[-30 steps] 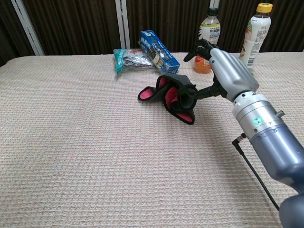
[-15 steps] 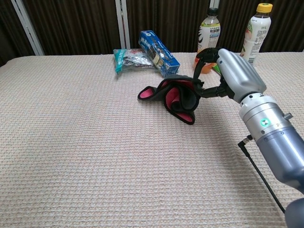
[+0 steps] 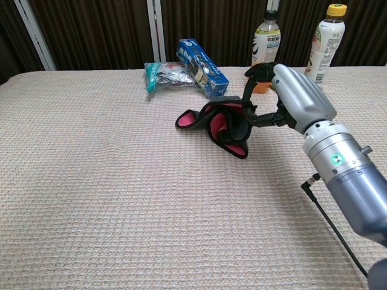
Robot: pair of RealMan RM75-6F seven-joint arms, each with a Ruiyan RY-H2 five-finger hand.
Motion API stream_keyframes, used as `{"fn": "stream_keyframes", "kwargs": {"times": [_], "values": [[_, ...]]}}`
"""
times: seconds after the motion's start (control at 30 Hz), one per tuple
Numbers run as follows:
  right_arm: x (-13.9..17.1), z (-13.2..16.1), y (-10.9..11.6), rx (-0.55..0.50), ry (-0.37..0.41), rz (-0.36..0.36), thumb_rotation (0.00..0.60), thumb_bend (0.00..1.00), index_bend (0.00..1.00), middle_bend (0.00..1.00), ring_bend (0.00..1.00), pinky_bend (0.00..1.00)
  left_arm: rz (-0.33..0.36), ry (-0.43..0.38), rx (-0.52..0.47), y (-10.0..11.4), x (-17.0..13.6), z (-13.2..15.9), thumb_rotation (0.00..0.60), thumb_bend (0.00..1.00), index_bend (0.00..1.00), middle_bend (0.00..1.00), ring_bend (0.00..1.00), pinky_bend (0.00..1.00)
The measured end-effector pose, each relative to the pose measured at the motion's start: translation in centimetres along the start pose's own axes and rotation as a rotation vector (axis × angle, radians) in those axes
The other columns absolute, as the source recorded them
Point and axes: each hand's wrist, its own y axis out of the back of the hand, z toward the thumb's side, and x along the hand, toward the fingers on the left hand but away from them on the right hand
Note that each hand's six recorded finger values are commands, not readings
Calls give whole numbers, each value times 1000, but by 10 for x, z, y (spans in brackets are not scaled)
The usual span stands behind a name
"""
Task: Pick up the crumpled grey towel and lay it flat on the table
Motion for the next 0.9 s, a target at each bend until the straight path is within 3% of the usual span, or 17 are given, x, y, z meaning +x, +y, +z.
{"fn": "stream_keyframes", "kwargs": {"times": [0.33, 0.67, 0.9], "values": [[-15, 15, 34, -14, 45, -59, 600, 557, 624, 246, 130, 188, -13, 5, 2, -3, 0, -1, 600, 0, 0, 0, 0, 18], [-58, 39, 97, 47, 63, -141, 600, 557, 639, 246, 131, 188, -41, 22, -3, -11, 6, -1, 600, 0, 0, 0, 0, 18], [-88, 59, 127, 70, 57, -188, 600, 557, 639, 246, 131, 188, -50, 29, -8, -14, 11, 1, 600, 0, 0, 0, 0, 18]]}}
